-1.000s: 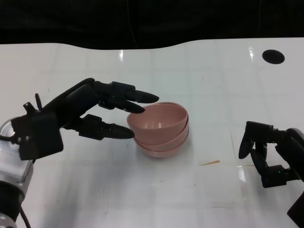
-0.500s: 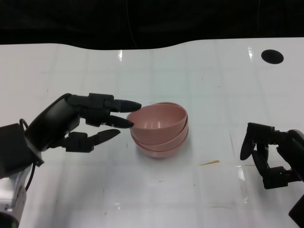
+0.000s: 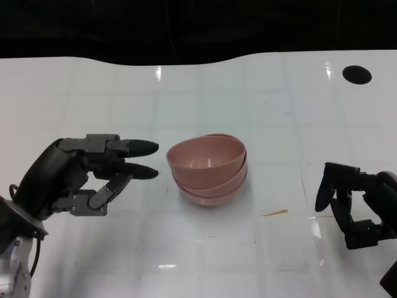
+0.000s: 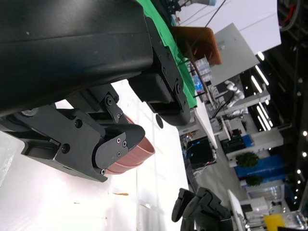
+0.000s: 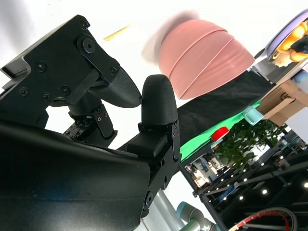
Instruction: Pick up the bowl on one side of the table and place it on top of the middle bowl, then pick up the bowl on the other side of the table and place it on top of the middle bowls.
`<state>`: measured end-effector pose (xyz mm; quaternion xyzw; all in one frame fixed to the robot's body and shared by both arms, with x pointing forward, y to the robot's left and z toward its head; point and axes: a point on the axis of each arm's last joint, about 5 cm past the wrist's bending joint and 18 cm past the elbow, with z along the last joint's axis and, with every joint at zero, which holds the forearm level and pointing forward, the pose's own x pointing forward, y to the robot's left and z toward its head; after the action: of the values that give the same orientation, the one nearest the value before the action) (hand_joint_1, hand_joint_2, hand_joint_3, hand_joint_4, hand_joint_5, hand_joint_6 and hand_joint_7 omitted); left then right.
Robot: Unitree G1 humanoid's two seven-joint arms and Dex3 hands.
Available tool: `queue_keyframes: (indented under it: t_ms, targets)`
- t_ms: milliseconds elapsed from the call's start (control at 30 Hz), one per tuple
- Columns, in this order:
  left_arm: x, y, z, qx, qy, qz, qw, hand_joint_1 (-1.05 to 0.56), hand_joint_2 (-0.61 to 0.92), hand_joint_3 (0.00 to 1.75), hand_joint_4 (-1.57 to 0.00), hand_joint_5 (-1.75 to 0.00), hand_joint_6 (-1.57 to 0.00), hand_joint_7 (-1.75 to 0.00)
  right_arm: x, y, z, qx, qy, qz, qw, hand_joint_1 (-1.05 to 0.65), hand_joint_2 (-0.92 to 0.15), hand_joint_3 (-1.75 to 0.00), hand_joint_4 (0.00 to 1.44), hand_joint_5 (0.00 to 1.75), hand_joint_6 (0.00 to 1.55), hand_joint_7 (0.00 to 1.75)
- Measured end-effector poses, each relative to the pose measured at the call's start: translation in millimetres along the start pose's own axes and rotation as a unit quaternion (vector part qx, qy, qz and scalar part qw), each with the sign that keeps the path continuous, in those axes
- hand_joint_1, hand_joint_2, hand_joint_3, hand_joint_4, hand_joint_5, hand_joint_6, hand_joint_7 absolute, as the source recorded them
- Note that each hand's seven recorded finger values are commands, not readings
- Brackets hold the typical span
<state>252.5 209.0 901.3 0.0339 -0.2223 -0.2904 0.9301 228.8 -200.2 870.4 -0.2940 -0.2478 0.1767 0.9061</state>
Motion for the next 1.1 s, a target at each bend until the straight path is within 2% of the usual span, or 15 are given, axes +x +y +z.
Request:
queue_keyframes:
  t_ms: [67, 233, 267, 300, 333, 367, 467, 600, 700, 1100]
  targets:
    - [-4, 0.4, -2.0, 0.002, -0.005, 0.013, 1.0, -0.02, 0.69, 0.93, -0.82, -1.01, -1.12, -0.07, -0.1, -0.2, 0.0, 0.001, 0.0, 0.001, 1.0, 0.0, -0.36, -1.58, 0.9, 1.75, 0.68, 1.7]
    - [-10, -1.3, -7.6, -0.002, -0.007, 0.038, 0.999, -0.02, 0.74, 0.91, -0.87, -1.28, -1.26, -0.18, -0.5, -0.3, -0.3, 0.002, 0.001, 0.0, 1.0, 0.01, -0.36, -1.58, 0.91, 1.75, 0.68, 1.7]
    - [-11, -1.9, -9.1, -0.007, -0.005, 0.044, 0.999, -0.03, 0.73, 0.93, -0.87, -1.34, -1.26, -0.28, -0.6, -0.3, -0.3, 0.002, 0.001, 0.001, 1.0, 0.01, -0.36, -1.58, 0.91, 1.75, 0.68, 1.7]
    - [-13, -2.4, -10.3, -0.01, -0.004, 0.048, 0.999, -0.03, 0.71, 0.97, -0.87, -1.41, -1.16, -0.55, -0.6, -0.4, -0.3, 0.002, 0.001, 0.001, 1.0, 0.01, -0.36, -1.58, 0.91, 1.75, 0.68, 1.7]
    - [-14, -2.6, -11.5, -0.014, -0.002, 0.053, 0.999, -0.04, 0.68, 1.03, -0.88, -1.47, -1.03, -0.9, -0.6, -0.4, -0.3, 0.002, 0.001, 0.001, 1.0, 0.01, -0.36, -1.58, 0.91, 1.75, 0.68, 1.7]
    - [-15, -2.8, -12.4, -0.016, -0.001, 0.056, 0.998, -0.05, 0.65, 1.07, -0.89, -1.5, -0.98, -1.07, -0.7, -0.4, -0.4, 0.002, 0.002, 0.001, 1.0, 0.01, -0.36, -1.58, 0.91, 1.75, 0.68, 1.7]
    - [-17, -3.2, -14.3, -0.022, 0.002, 0.065, 0.998, -0.05, 0.62, 1.11, -0.9, -1.57, -0.89, -1.32, -0.9, -0.4, -0.5, 0.002, 0.002, 0.001, 1.0, 0.02, -0.36, -1.58, 0.91, 1.75, 0.68, 1.7]
    - [-20, -3.9, -16.3, -0.029, -0.001, 0.065, 0.997, -0.08, 0.68, 1.02, -0.89, -1.67, -0.81, -1.5, -1.6, -0.2, -0.6, 0.003, 0.003, 0.003, 1.0, 0.02, -0.36, -1.58, 0.91, 1.75, 0.68, 1.7]
    - [-22, -5.3, -18.9, -0.03, 0.004, 0.068, 0.997, -0.09, 0.69, 0.99, -0.87, -1.73, -0.79, -1.56, -2.1, -0.1, -0.8, 0.003, 0.004, 0.004, 1.0, 0.02, -0.36, -1.58, 0.91, 1.75, 0.68, 1.7]
    - [-30, -8.8, -26.4, -0.025, 0.031, 0.066, 0.997, -0.13, 0.68, 1.0, -0.87, -1.75, -0.76, -1.63, -3.7, 0.1, -1.8, 0.003, 0.009, 0.006, 1.0, 0.02, -0.36, -1.58, 0.91, 1.75, 0.68, 1.69]
